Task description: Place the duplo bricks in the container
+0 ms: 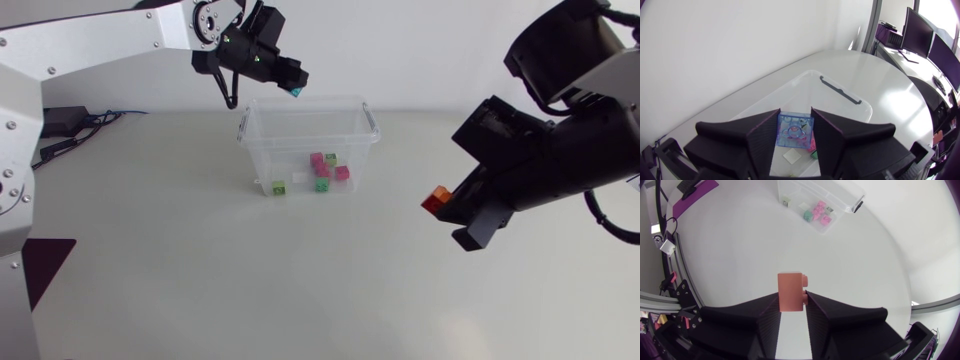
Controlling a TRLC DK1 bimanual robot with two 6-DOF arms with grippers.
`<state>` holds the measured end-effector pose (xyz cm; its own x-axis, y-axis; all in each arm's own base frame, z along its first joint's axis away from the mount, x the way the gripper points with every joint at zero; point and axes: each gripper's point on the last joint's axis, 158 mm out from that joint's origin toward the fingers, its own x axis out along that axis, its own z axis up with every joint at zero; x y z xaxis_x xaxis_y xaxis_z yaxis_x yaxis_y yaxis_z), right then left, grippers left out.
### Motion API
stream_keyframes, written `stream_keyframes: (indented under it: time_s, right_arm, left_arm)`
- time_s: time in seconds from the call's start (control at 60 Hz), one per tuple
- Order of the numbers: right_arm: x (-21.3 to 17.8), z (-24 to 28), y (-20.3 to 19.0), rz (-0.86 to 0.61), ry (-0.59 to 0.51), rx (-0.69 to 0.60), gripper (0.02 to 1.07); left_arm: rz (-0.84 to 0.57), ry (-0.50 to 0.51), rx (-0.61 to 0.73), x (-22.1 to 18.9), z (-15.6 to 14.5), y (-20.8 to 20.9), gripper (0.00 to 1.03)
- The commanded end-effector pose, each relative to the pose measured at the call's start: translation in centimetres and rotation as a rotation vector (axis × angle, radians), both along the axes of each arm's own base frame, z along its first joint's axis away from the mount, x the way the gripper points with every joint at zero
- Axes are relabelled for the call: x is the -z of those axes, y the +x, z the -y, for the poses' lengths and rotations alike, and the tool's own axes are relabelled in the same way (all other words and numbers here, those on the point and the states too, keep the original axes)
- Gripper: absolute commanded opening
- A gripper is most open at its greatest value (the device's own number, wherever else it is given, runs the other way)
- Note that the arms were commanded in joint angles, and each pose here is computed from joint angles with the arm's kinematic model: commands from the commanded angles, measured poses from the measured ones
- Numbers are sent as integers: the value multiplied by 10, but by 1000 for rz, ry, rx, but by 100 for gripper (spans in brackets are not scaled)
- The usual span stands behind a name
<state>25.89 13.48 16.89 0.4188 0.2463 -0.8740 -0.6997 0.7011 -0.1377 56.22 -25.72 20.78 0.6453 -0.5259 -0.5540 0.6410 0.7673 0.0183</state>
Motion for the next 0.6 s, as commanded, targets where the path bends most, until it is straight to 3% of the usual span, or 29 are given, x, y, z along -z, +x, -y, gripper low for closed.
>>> stream_keyframes:
  time_s: [0.0, 0.017, 0.033, 0.05, 0.067, 0.25, 0.583]
  right_arm:
    - [-20, -2, 2, 35, 29, 26, 20]
    - [-24, -2, 4, 46, 36, 27, 20]
    - [-28, -3, 5, 53, 41, 30, 20]
    - [-29, -2, 5, 55, 42, 31, 20]
    - [-36, -3, 8, 71, 50, 35, 20]
    - [-79, -9, 32, 151, 94, 58, 20]
    - [-83, -49, 98, 223, 137, 32, 20]
  left_arm:
    - [-11, 13, -3, 19, 9, 10, 69]
    - [-12, 17, -1, 22, 9, 11, 77]
    - [-20, 20, -1, 27, 10, 12, 90]
    - [-23, 21, 0, 28, 11, 11, 92]
    - [-29, 23, 2, 31, 12, 12, 100]
    - [-42, 27, -15, 16, -2, 7, 100]
    - [31, 42, -65, -56, -42, -50, 100]
